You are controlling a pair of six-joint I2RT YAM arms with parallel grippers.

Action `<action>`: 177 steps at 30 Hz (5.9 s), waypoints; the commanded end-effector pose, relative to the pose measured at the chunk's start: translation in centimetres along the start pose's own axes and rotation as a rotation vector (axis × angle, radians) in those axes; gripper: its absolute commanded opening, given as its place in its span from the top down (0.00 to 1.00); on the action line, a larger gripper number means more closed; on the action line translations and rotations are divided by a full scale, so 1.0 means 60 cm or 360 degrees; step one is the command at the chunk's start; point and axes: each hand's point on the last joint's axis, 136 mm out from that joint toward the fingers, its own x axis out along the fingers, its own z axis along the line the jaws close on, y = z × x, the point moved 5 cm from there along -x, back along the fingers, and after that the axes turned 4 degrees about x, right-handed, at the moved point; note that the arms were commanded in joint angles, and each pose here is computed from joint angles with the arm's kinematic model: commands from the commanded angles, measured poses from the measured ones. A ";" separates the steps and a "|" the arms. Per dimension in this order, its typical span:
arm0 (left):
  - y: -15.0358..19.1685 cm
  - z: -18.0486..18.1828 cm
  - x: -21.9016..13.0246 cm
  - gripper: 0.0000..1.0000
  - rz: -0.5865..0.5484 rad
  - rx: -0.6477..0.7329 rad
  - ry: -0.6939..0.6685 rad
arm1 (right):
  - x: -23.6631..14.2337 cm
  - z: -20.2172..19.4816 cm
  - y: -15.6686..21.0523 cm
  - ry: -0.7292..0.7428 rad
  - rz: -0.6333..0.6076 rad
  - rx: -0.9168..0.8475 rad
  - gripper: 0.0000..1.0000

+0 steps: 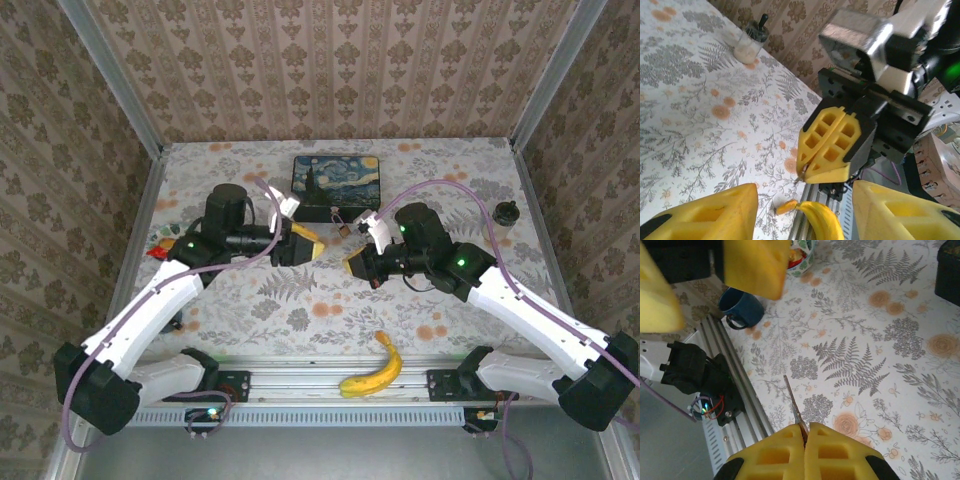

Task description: Unlock the padlock with the key

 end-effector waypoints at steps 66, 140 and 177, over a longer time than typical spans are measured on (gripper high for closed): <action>0.009 -0.045 0.006 1.00 -0.0033 0.0143 0.0387 | -0.025 0.045 -0.061 -0.0762 -0.0416 0.0046 0.66; 0.040 0.162 0.002 0.22 -0.0388 -0.0247 -0.1604 | -0.067 -0.160 0.005 0.0173 -0.0524 0.0967 1.00; 0.082 0.436 0.279 0.18 0.0198 -0.0290 -0.2191 | -0.104 -0.221 0.073 0.0445 -0.0608 0.1174 1.00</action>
